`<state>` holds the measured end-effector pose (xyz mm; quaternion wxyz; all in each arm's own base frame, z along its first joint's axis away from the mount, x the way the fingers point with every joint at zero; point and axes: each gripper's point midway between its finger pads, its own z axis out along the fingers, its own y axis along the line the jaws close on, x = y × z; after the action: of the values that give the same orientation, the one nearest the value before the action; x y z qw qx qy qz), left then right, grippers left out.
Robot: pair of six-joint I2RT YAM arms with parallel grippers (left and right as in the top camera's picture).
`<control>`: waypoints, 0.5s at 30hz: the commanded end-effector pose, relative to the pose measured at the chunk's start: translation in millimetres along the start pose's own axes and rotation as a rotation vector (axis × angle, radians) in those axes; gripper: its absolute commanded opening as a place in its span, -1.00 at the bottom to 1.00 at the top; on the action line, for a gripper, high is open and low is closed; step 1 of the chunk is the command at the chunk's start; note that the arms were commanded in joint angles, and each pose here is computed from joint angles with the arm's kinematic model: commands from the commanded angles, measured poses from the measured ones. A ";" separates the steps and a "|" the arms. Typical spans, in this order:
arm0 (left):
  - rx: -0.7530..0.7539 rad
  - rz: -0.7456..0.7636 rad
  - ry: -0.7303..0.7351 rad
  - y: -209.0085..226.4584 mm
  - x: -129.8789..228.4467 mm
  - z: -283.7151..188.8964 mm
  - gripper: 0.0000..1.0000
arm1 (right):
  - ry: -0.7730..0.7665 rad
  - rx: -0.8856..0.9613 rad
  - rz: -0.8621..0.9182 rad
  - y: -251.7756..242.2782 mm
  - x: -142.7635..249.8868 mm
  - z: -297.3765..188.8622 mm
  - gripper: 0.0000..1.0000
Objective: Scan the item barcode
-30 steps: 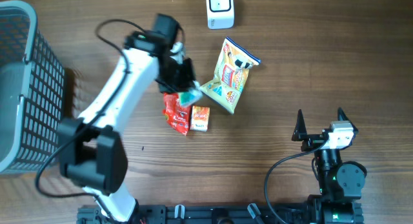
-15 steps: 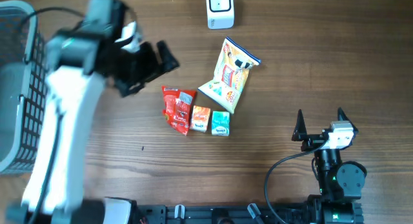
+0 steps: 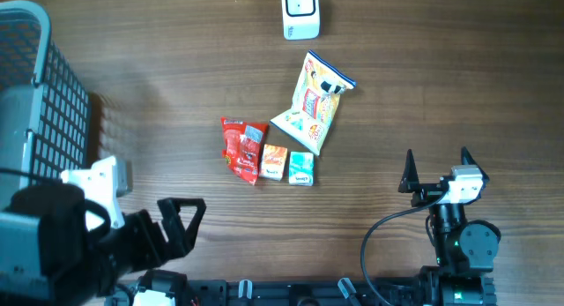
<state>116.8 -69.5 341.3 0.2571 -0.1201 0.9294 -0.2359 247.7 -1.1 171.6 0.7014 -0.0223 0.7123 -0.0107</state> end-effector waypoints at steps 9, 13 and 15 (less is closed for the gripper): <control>-0.011 0.009 -0.031 4.5 1.1 -3.4 1.00 | -0.008 0.004 -0.005 -0.5 -1.5 -0.4 0.99; -0.022 0.146 -0.174 13.6 -8.6 -5.7 1.00 | -0.008 0.004 -0.005 -0.5 -1.5 -0.4 0.99; 0.069 0.385 -0.291 3.3 -11.0 2.7 1.00 | -0.008 0.004 -0.005 -0.5 -1.5 -0.4 1.00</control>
<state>127.0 -57.0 346.4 0.3698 -0.0789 0.9009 -0.2133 247.7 -1.1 171.6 0.7014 -0.0223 0.7123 -0.0107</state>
